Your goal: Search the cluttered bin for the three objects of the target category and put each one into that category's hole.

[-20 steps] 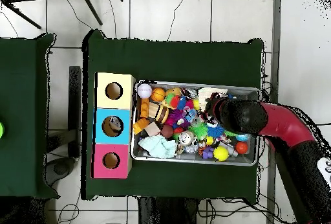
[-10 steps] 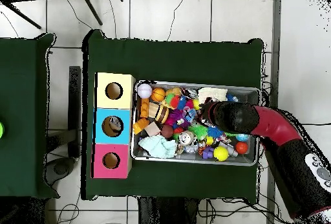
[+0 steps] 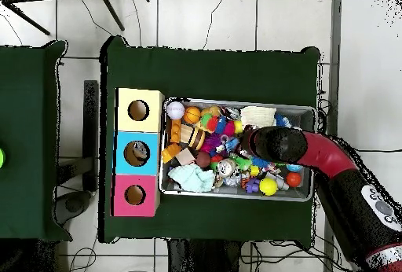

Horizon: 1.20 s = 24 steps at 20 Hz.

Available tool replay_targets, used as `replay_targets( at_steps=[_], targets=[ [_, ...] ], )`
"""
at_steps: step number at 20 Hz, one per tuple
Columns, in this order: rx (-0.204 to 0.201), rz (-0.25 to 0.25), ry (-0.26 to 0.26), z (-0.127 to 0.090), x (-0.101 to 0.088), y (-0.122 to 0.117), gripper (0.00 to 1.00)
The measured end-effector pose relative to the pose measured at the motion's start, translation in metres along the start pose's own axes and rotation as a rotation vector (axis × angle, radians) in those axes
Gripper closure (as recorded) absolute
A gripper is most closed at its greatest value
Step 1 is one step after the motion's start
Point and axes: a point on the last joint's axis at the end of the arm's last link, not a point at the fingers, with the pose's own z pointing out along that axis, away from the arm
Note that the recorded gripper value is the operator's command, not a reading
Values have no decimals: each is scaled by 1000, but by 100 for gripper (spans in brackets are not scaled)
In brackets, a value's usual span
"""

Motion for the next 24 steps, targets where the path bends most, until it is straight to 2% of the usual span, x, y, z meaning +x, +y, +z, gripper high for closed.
replay_targets(
  at_steps=[2, 7, 12, 13, 24],
  targets=[
    [-35, 0, 18, 1, 0, 2, 0],
    [-73, 1, 38, 1, 1, 1, 0],
    [-84, 12, 42, 4, 4, -1, 0],
    [-90, 14, 38, 7, 4, 0, 100],
    [-113, 54, -5, 12, 1, -1, 100]
  ],
)
